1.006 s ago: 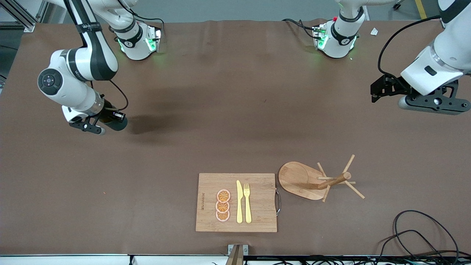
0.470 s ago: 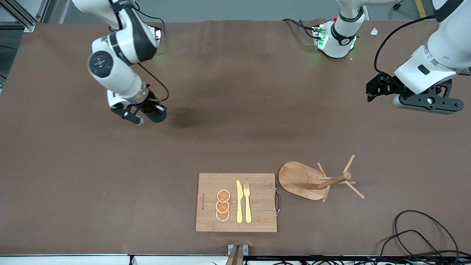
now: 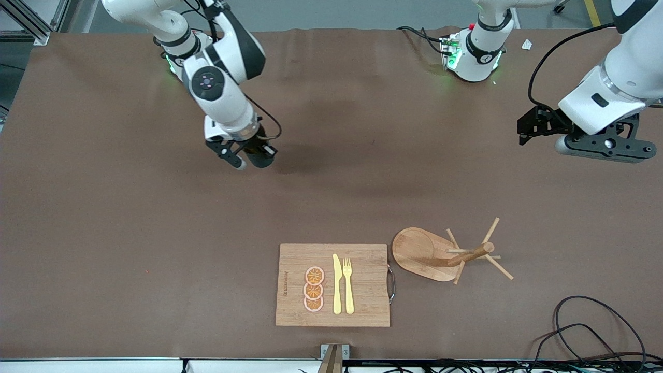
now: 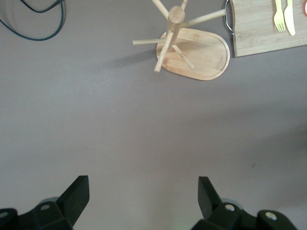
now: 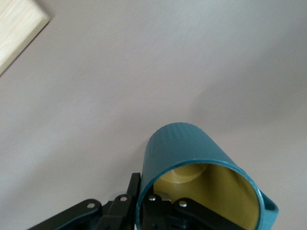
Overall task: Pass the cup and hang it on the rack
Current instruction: 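Carry the mug toward the table middle while the left gripper approaches, then grasp the mug handle with the left gripper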
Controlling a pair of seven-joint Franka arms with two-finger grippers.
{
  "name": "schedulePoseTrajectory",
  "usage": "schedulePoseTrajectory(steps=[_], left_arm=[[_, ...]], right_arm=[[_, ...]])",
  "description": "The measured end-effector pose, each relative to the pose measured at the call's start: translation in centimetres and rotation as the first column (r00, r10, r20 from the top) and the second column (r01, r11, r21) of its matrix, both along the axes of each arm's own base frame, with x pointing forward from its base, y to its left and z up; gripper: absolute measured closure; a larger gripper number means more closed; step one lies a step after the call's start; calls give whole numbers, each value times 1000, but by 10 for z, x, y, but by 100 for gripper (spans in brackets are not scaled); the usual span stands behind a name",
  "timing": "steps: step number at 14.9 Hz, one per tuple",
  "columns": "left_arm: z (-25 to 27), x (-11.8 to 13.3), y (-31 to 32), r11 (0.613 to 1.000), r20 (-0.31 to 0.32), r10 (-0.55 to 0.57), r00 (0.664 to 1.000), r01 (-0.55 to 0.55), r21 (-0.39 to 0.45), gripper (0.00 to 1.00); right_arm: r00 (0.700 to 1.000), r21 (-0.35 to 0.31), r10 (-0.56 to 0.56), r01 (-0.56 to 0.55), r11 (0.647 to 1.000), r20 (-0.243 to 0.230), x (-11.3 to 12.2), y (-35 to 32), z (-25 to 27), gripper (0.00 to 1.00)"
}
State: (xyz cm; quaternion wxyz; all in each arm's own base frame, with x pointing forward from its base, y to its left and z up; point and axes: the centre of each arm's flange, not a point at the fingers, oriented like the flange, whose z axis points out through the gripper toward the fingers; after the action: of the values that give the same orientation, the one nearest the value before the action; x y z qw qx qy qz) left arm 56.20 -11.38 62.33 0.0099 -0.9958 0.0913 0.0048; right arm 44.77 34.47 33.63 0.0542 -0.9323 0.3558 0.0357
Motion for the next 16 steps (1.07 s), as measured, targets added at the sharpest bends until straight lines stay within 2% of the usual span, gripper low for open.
schedulePoseTrajectory(steps=[2, 5, 8, 12, 16], left_arm=[[3, 0, 1, 1000, 7, 3, 1000, -3, -1, 0], [1, 1, -3, 1000, 2, 5, 1000, -5, -1, 0], [-17, 6, -18, 996, -25, 94, 995, -94, 2, 0], [-37, 13, -47, 983, -33, 186, 982, -186, 3, 0], [-45, 17, -65, 974, -15, 226, 974, -226, -9, 0]], right_arm=[[998, 9, -63, 63, 998, -7, -4, 48, -3, 95], [995, -8, -93, 93, 996, -36, -13, 102, -35, 95], [995, -21, -88, 87, 996, -49, -11, 124, -60, 95], [991, 9, -126, 127, 992, -36, -12, 154, -43, 95], [998, 15, -48, 48, 999, -41, -22, 194, -24, 95]])
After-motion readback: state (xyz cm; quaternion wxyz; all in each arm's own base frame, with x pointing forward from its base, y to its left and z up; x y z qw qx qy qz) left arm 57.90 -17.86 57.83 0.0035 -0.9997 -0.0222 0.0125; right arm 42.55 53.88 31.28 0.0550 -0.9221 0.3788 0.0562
